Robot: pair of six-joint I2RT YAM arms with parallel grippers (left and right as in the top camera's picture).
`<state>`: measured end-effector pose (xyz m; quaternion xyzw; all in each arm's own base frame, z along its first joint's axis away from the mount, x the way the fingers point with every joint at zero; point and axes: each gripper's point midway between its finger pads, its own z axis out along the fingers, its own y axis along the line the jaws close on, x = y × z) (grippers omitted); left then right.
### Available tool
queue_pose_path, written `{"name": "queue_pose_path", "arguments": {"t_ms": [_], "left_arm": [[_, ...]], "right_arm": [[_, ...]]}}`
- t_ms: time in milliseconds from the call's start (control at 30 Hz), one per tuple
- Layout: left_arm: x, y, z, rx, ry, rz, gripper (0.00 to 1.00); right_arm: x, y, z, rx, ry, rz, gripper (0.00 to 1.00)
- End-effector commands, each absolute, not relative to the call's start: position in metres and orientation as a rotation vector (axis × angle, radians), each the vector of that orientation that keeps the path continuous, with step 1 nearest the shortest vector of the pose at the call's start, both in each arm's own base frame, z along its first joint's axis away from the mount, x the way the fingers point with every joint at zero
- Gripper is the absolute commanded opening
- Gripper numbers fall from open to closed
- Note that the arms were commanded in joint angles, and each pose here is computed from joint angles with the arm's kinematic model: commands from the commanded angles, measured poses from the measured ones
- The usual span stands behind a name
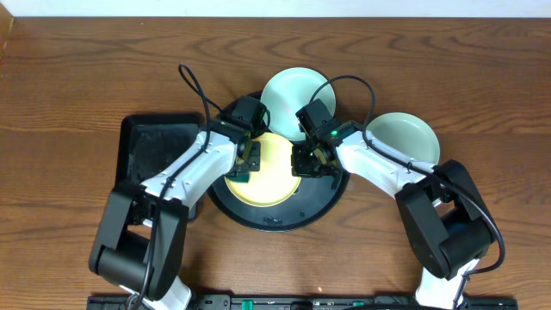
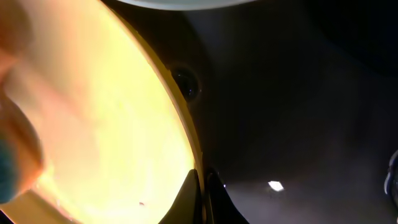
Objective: Clean dirty plates on tray and stack at the side
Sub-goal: 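Scrub the yellow plate with the sponge in the left gripper, then move the left gripper with sponge back over the black dish, then lift the yellow plate by its rim with the right gripper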
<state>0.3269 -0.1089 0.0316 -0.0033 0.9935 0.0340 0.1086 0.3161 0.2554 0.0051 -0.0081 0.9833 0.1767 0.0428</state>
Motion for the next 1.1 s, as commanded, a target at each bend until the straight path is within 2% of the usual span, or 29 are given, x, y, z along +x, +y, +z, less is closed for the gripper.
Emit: {"name": "queue_pose_path", "arguments": {"t_ms": [0,200,400,633,867,1067], "left_arm": [[0.346,-0.083,0.081,-0.119,2.786,0.213,0.07],[0.326,-0.056,0.132,-0.244,2.773,0.142,0.08],[0.308,0.008,0.157,-0.508,2.729,0.152,0.07],[0.3,0.067,0.151,-0.774,2.702,0.204,0.08],[0.3,0.063,0.13,-0.846,2.773,0.061,0.08],[0.301,0.062,0.116,-0.857,2.821,0.056,0.08]], "right_arm": [[0.32,0.25,0.002,-0.015,3.007,0.493,0.01],[0.319,0.254,0.005,-0.082,3.001,0.517,0.01],[0.321,0.26,0.032,-0.241,2.917,0.536,0.01],[0.33,0.246,0.089,-0.352,2.702,0.274,0.01],[0.333,0.215,0.164,-0.42,2.4,-0.131,0.01],[0.333,0.2,0.205,-0.426,2.21,-0.376,0.01]]}}
